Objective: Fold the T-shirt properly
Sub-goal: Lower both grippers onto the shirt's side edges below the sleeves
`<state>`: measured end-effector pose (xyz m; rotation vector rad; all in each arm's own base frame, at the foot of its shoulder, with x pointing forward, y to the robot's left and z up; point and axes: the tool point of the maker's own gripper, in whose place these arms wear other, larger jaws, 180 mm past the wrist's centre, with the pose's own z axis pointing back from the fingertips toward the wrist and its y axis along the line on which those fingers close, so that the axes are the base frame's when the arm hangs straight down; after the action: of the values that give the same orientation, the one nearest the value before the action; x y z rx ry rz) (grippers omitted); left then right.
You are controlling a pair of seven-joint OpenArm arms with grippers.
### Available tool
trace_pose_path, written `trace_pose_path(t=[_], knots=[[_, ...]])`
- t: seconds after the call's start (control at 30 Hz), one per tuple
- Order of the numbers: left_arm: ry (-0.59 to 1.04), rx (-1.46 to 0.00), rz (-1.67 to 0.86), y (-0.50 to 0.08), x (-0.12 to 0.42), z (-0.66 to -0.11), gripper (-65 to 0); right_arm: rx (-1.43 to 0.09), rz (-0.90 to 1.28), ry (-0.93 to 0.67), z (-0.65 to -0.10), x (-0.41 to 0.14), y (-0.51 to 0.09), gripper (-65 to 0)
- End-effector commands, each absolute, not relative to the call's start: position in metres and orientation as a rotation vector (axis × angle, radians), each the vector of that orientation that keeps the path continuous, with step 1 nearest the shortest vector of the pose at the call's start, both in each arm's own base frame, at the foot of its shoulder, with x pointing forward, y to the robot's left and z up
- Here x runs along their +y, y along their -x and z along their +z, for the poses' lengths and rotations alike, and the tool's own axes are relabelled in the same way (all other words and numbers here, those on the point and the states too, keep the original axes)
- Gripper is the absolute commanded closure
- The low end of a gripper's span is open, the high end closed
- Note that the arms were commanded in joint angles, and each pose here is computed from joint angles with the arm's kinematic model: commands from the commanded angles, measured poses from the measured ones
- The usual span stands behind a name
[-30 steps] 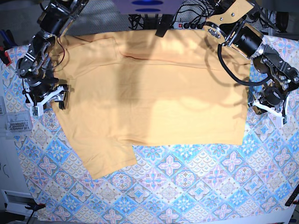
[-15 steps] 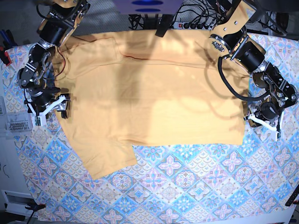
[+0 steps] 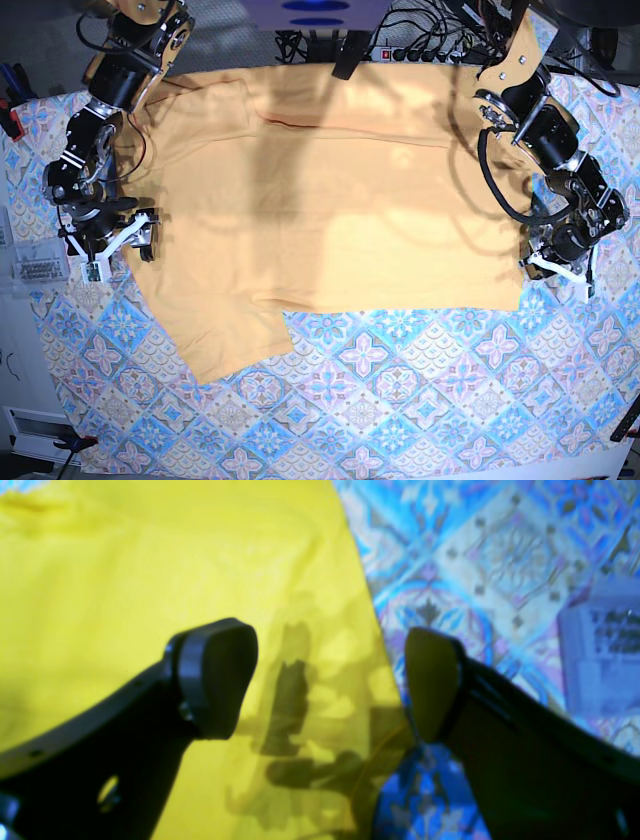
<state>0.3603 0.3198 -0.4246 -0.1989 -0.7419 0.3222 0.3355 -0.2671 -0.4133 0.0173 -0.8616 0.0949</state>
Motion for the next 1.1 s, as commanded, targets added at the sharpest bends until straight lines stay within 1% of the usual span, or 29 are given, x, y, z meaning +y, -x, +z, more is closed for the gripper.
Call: trace_pose_path(t=[0.0,0.07,0.2,0.23,0.33,0.47,0.6,0.7,0.8,0.9,1.07], knots=[[0.198,-0.802,0.328,-0.373,0.332,-0.410,-17.1,-0.929,0.096,-0.002,-0.394,-0.275,-0.349,-47.2],[0.229,-0.826,0.341,-0.383,0.327,-0.410,-17.2,-0.929,0.096,-0.002,-0.394,-0.275,-0.349,-47.2],[0.293,-0.823,0.375,-0.393,0.323,-0.420,-17.5,-0.925,0.096,-0.002,-0.395,-0.275,-0.347,-47.2],[0.309,-0.823,0.383,-0.397,0.322,-0.421,-18.8,-0.923,0.096,-0.002,-0.396,-0.275,-0.347,-47.2],[0.343,-0.811,0.409,-0.397,0.321,-0.428,-23.5,-0.924,0.096,-0.001,-0.395,-0.275,-0.347,-47.2],[0.324,-0.816,0.440,-0.404,0.326,-0.425,-29.6,-0.923,0.095,-0.001,-0.396,-0.275,-0.346,-47.2],[0.325,-0.826,0.439,-0.407,0.327,-0.421,-38.8,-0.923,0.095,-0.001,-0.396,-0.275,-0.346,-47.2],[0.327,-0.834,0.442,-0.408,0.328,-0.419,-44.3,-0.923,0.094,-0.002,-0.396,-0.274,-0.346,-47.2],[0.327,-0.843,0.444,-0.410,0.329,-0.417,-46.4,-0.924,0.094,-0.003,-0.396,-0.274,-0.346,-47.2],[0.324,-0.890,0.459,-0.417,0.330,-0.412,-46.4,-0.925,0.093,-0.004,-0.396,-0.274,-0.347,-47.2],[0.329,-0.895,0.463,-0.417,0.328,-0.414,-46.4,-0.924,0.089,-0.003,-0.396,-0.276,-0.345,-47.2]])
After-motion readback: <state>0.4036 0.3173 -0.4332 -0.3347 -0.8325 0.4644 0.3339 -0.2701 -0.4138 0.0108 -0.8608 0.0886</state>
